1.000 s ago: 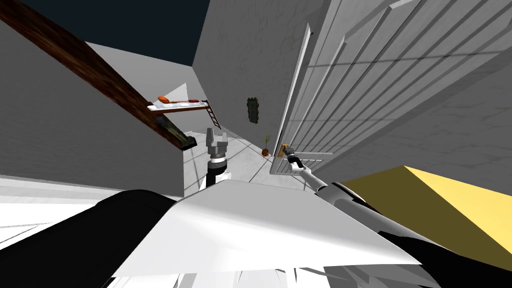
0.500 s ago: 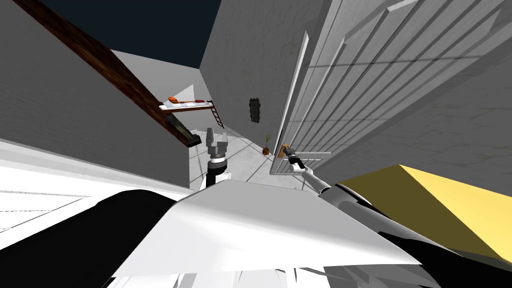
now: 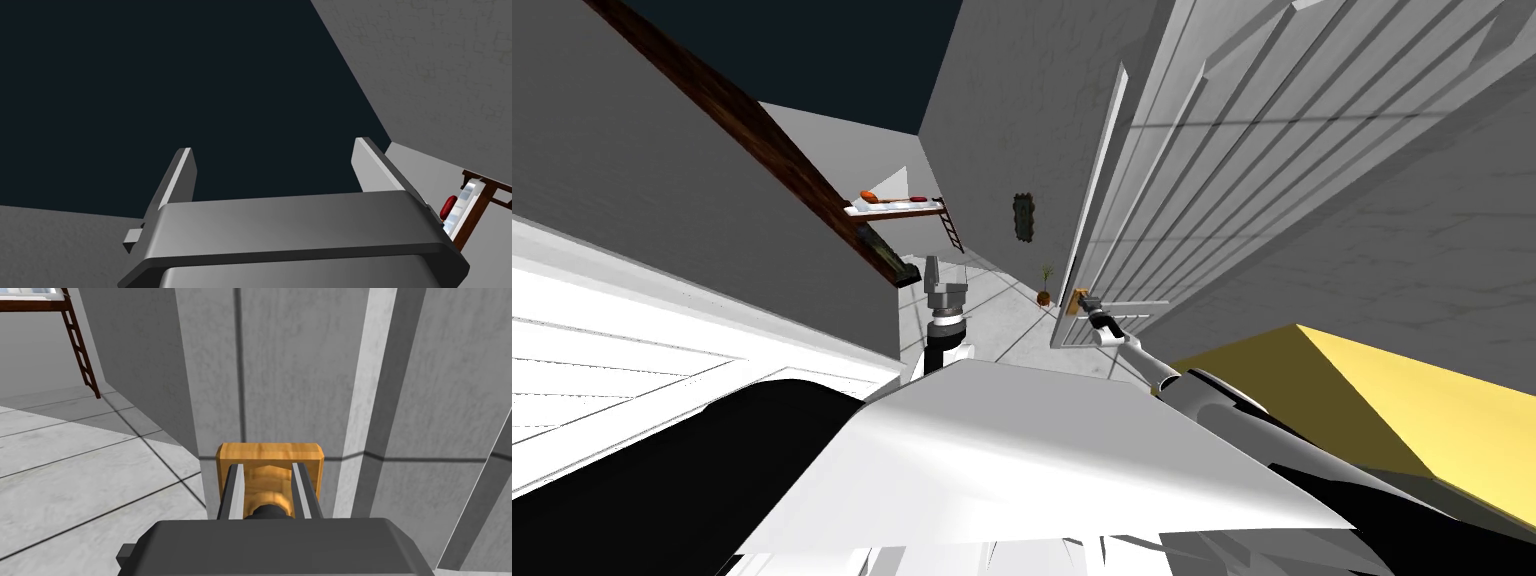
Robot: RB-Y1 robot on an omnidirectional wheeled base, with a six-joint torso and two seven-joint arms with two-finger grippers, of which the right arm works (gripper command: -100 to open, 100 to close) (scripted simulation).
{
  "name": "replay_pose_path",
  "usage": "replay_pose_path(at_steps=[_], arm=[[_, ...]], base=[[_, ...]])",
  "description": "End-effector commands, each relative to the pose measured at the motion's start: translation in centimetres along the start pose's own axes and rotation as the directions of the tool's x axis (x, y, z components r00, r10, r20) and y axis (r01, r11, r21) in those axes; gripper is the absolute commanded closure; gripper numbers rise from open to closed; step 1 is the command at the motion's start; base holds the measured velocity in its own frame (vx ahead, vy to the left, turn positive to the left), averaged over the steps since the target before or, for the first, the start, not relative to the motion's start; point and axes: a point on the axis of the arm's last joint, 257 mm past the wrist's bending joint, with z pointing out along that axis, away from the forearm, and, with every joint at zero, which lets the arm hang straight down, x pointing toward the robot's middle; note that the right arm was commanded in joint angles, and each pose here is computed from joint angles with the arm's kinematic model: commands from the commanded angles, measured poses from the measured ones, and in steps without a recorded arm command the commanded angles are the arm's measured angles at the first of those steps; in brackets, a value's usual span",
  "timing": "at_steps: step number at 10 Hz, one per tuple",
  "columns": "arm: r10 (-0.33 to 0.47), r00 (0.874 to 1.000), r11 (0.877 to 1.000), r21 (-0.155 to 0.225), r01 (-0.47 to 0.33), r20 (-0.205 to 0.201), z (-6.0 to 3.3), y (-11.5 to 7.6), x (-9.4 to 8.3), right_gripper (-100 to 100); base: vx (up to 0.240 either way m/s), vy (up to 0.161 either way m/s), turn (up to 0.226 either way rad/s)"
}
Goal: Pull the door open
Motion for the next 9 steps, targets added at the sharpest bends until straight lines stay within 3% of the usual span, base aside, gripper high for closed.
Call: replay_pose_path(at_steps=[1,6,7,9], arm=[[0.003,1.000,1.000,0.020,-0.003,0.026,-0.75,-0.7,-1.5,100],[0.007,0.999,0.996,0.084,-0.011,0.045,-1.83,-2.1,-2.2,100],[0.006,1.000,0.997,0.077,-0.007,0.012,-1.02,-1.5,-0.7,100],[0.005,1.000,0.993,0.114,-0.007,0.015,-1.60,-2.3,-0.9,100]], base=[[-0.144,-0.115,0.052],[-0.158,-0.104,0.060],[-0.084,-0.038,0.007],[-0.128,-0.115,0.067]])
